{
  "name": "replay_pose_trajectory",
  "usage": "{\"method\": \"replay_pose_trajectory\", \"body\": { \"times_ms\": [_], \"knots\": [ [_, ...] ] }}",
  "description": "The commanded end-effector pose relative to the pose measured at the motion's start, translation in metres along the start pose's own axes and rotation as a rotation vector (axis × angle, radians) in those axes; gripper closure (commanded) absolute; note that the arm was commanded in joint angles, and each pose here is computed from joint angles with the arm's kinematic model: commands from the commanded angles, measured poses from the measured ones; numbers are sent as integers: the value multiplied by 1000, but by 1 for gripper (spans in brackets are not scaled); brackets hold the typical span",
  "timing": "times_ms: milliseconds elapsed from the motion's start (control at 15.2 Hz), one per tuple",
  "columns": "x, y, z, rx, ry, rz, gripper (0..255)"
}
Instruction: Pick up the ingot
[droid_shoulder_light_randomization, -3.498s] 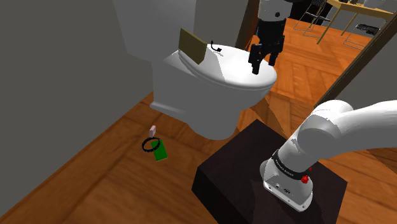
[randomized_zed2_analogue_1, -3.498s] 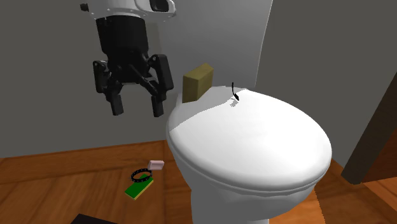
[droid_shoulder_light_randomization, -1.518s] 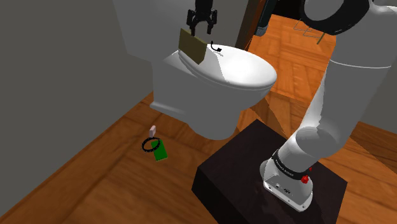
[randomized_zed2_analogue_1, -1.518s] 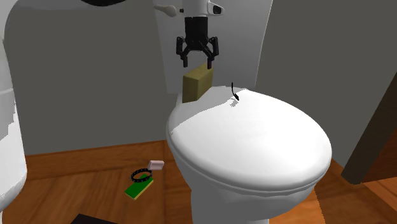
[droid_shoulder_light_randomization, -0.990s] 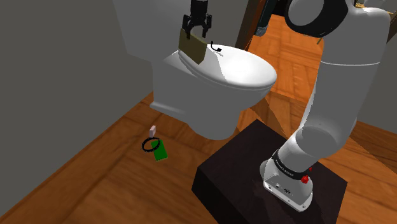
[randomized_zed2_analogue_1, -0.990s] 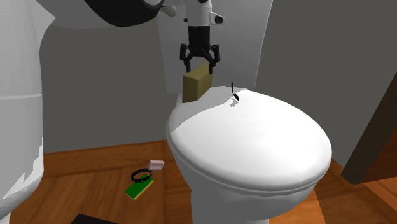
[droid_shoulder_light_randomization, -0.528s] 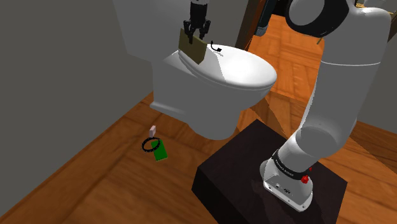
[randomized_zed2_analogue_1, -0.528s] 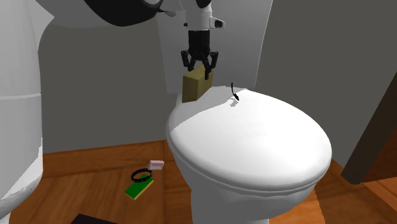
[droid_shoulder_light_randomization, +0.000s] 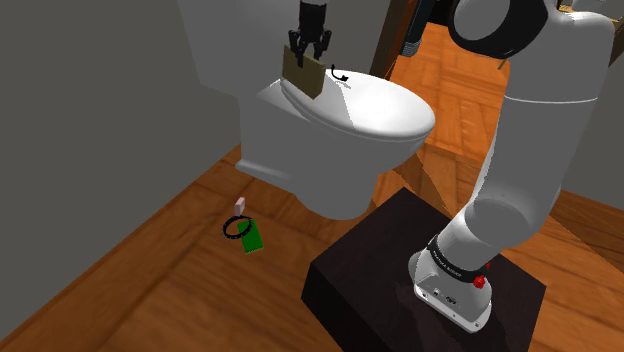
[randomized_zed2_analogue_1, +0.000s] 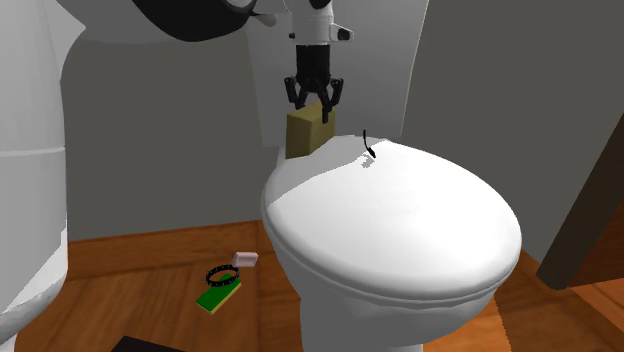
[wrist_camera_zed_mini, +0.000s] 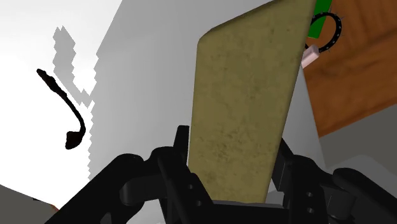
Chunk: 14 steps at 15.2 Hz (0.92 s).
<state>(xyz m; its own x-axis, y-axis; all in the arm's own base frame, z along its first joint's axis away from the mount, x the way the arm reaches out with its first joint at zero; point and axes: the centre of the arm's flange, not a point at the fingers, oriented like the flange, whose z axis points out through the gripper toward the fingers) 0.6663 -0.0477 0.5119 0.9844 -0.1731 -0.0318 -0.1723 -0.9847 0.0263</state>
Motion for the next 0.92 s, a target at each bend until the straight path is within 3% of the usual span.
{"method": "replay_pose_trajectory", "body": {
  "times_ms": [0, 858],
  "knots": [
    [0, 0, -10, 0, 1, 0, 255],
    [-2, 2, -74, 0, 1, 0, 255]
  ]
}}
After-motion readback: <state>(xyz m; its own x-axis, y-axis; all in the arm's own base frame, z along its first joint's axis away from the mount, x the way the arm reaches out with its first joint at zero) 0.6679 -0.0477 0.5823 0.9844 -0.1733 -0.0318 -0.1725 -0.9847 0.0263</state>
